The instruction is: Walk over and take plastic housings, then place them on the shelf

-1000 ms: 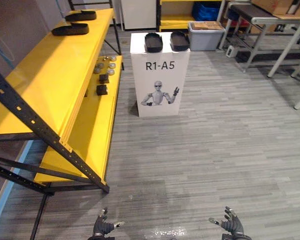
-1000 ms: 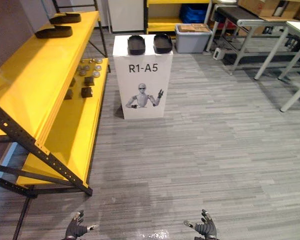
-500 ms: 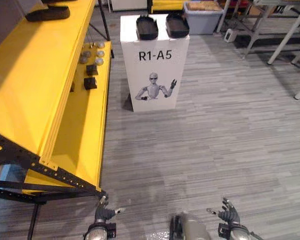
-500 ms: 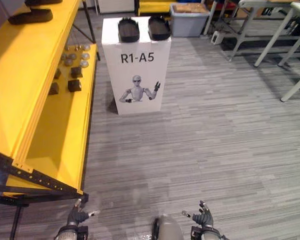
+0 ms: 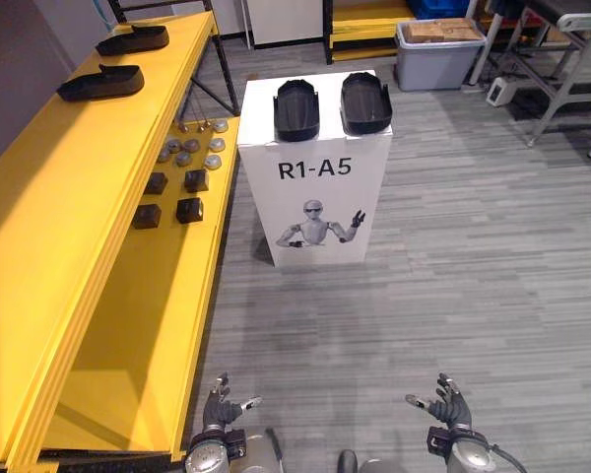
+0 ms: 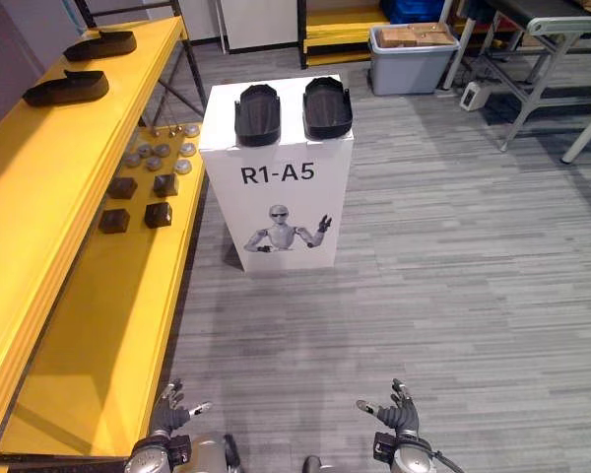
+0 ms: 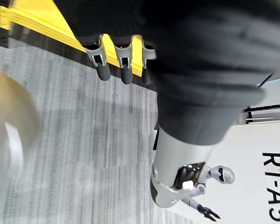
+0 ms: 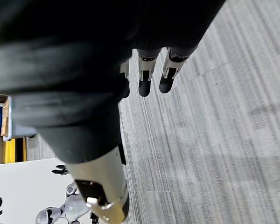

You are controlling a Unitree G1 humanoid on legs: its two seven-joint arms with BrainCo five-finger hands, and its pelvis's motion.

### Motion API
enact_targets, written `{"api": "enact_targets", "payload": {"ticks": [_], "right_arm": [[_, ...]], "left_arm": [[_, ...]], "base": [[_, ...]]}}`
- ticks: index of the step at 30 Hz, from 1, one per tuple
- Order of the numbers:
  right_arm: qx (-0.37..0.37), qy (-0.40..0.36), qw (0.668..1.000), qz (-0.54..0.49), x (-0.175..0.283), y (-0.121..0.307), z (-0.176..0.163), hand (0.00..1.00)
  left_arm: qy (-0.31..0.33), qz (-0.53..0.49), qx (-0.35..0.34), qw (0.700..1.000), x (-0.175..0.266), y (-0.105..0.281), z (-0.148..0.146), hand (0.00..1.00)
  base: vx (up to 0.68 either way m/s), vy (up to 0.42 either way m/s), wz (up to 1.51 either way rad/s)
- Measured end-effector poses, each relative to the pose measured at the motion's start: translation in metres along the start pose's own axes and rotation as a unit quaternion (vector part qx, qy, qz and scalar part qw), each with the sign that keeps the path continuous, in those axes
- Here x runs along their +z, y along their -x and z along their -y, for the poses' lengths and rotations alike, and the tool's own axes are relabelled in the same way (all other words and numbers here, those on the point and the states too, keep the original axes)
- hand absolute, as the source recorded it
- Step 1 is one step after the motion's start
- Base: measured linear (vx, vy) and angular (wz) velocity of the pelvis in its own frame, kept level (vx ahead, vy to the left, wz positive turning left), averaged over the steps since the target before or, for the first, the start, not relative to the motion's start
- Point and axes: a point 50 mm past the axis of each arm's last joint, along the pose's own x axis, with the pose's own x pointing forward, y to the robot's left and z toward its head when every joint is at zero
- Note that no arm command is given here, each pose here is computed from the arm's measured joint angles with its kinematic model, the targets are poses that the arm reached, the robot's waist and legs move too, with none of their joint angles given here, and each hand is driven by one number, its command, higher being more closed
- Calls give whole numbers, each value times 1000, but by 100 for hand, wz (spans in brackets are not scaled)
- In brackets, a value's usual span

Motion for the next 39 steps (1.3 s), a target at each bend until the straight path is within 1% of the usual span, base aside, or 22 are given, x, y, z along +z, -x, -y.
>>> {"api": "enact_targets", "payload": {"ticks": [1, 4, 6, 8, 9, 12, 16, 18, 21, 24, 28, 31, 35, 37, 39], "right_arm": [[-12, -4, 1000, -10, -4, -1, 4, 0], [-14, -8, 1000, -24, -12, 3, 3, 0], [-19, -6, 998, -54, -27, 7, 7, 0], [-16, -10, 997, -73, -37, 11, 2, 0], [-8, -10, 997, -77, -39, 13, -2, 0], [6, 5, 997, -74, -38, 13, -7, 0], [14, 8, 998, -65, -32, 9, -10, 0], [10, 10, 997, -74, -38, 12, -6, 0], [1, 17, 997, -77, -37, 9, 2, 0], [-5, 9, 998, -70, -39, 16, 5, 0], [-5, -2, 999, -46, -30, 16, 0, 0], [-15, -10, 999, -50, -33, 18, 5, 0], [-33, -28, 997, -70, -44, 24, 8, 0], [-44, -32, 997, -58, -39, 24, 13, 0], [-66, -41, 997, -18, -22, 22, 24, 0]], "left_arm": [[0, -7, -2, 1000, -4, 2, 2, 0], [-3, -18, 5, 1000, -10, 4, -3, 0], [-2, -22, -4, 1000, -10, 1, 3, 0], [-10, -21, -3, 1000, -9, 1, -1, 0], [-24, -21, -7, 999, -9, 0, -2, 0], [-35, -17, -3, 999, -6, -2, -6, 0], [-29, -4, -1, 1000, 4, -9, -2, 0], [-32, -10, 5, 999, 0, -8, -9, 0], [-19, -33, -2, 999, -10, -5, 1, 0], [15, -37, 1, 999, -11, -3, 11, 0], [26, -21, -9, 999, -4, -3, 20, 0], [25, -29, -10, 999, -8, -2, 21, 0], [7, -38, 1, 999, -12, -4, 8, 0], [0, -42, 7, 999, -15, -3, 2, 0], [-9, -44, 17, 999, -17, -2, -8, 0]], "base": [[466, 120, -56], [534, 138, -53], [539, 116, -9], [596, 147, 4], [676, 132, 30], [596, 31, 26], [542, -131, 53], [562, -217, 50], [505, -249, 10], [462, -261, 41], [271, -59, -7], [219, 125, -15], [169, 143, -3], [89, 114, -11], [63, 99, -13]]}}
